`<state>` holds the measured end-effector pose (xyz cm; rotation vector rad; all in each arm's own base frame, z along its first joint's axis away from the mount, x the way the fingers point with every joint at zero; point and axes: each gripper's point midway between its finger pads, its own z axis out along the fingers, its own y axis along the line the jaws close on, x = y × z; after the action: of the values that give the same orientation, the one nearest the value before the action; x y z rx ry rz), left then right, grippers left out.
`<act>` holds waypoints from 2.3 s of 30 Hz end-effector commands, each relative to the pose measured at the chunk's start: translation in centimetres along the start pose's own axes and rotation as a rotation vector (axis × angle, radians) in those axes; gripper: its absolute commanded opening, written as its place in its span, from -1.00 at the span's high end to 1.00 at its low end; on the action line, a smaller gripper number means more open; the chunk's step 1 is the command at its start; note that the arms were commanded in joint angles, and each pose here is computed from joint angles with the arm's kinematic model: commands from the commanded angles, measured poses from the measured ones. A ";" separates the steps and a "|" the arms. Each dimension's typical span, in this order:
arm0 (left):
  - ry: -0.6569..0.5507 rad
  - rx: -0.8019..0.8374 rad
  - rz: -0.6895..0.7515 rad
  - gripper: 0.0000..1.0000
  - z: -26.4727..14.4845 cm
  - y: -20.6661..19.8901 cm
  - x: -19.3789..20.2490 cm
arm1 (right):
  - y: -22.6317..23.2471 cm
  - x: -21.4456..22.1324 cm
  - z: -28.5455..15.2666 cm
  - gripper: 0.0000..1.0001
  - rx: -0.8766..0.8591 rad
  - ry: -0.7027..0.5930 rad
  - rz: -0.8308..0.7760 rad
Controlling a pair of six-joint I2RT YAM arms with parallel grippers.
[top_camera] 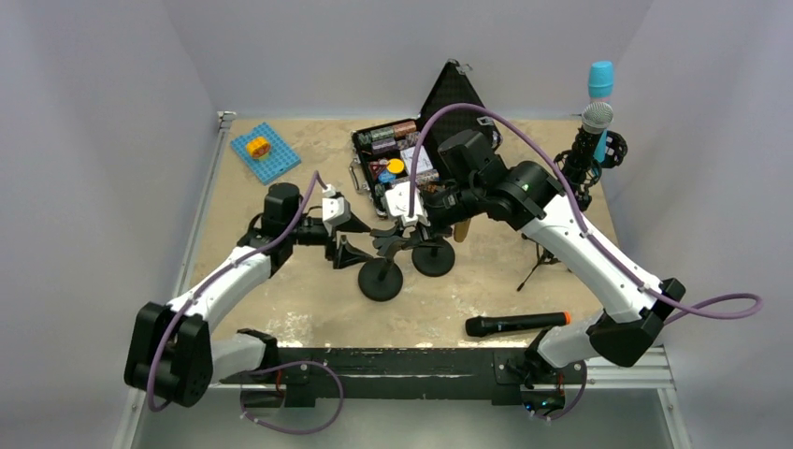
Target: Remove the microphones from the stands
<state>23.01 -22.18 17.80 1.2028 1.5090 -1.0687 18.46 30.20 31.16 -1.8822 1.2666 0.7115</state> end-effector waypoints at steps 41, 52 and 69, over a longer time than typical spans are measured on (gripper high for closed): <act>-0.121 0.268 0.098 -0.02 7.0 -2.0 0.9 | -0.7 0.7 -0.5 1.00 0.028 0.051 -0.037; -0.157 0.272 0.070 0.05 7.2 -2.4 -0.5 | -0.6 0.8 -0.7 1.00 0.030 0.059 -0.033; -0.012 -0.175 0.184 1.00 2.7 0.5 -1.3 | -5.0 0.1 -2.3 1.00 0.352 0.007 0.517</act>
<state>21.64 -27.71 15.77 1.2690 1.4083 -1.1467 20.94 30.13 31.54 -1.6612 1.5327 0.6996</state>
